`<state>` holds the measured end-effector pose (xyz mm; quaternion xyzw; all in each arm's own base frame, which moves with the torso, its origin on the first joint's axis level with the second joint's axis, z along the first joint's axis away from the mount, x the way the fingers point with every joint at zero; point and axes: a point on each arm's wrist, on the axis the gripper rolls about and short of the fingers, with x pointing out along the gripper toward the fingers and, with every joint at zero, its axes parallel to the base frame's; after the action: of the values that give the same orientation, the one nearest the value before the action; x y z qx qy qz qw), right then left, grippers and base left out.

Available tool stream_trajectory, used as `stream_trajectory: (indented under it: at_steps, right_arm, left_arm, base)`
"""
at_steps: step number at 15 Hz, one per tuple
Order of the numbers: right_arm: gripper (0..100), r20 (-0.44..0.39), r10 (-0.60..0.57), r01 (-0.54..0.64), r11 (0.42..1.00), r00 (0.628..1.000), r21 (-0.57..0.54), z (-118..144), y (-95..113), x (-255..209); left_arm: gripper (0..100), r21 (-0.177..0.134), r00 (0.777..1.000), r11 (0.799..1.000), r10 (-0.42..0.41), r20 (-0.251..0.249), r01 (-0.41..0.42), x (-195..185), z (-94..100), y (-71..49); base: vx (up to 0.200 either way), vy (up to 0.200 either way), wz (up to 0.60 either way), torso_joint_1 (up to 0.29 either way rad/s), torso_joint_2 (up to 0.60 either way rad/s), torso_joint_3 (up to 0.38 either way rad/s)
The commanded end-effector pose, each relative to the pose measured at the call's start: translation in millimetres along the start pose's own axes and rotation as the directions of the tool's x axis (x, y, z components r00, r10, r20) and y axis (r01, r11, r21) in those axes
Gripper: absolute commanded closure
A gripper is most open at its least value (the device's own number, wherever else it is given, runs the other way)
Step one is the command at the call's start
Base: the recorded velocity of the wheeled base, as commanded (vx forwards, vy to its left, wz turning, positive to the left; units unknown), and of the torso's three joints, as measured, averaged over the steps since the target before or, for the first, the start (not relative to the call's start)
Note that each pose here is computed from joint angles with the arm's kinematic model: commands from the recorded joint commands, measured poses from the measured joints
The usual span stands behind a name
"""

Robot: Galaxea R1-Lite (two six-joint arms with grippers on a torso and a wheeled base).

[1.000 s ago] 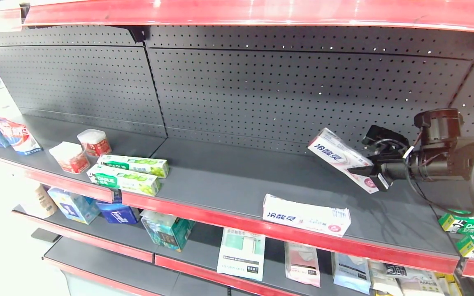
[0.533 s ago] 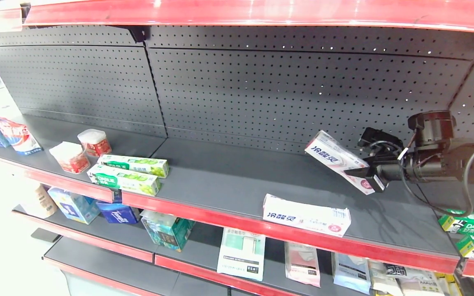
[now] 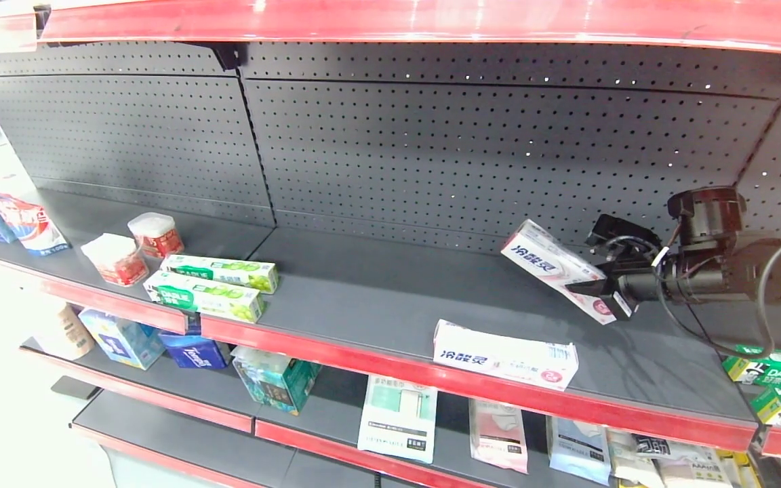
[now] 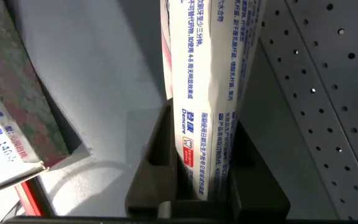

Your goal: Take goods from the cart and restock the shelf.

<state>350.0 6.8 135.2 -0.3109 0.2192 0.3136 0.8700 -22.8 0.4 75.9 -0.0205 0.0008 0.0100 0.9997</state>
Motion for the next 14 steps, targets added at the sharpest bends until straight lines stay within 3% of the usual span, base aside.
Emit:
stream_trajectory:
  at_steps: [1, 8, 11, 14]
  right_arm:
    - [100, 0.004, 0.012, -0.012, 1.0, 1.0, -0.007, 2.5, 2.7, 3.3]
    - [100, 0.031, 0.035, -0.031, 0.992, 0.999, -0.122, 10.4, -4.4, 27.1]
    - [100, 0.042, 0.102, -0.095, 0.986, 0.994, -0.139, 16.2, 14.9, 31.4]
    - [100, 0.011, 0.098, -0.095, 0.982, 0.995, -0.164, 13.6, 20.7, 33.1]
  left_arm:
    - [0, 0.0, 1.0, 1.0, 0.0, 0.0, 0.0, 0.0, -0.1, 0.0]
    - [0, 0.0, 1.0, 1.0, 0.0, 0.0, 0.0, 0.0, -0.1, 0.0]
    - [0, 0.0, 1.0, 1.0, 0.0, 0.0, 0.0, 0.0, -0.1, 0.0]
    - [0, 0.0, 1.0, 1.0, 0.0, 0.0, 0.0, 0.0, -0.1, 0.0]
  base:
    - [0.0, 0.0, 0.0, 0.0, 0.0, 0.0]
    - [0.0, 0.0, 0.0, 0.0, 0.0, 0.0]
    - [0.0, 0.0, 0.0, 0.0, 0.0, 0.0]
    - [0.0, 0.0, 0.0, 0.0, 0.0, 0.0]
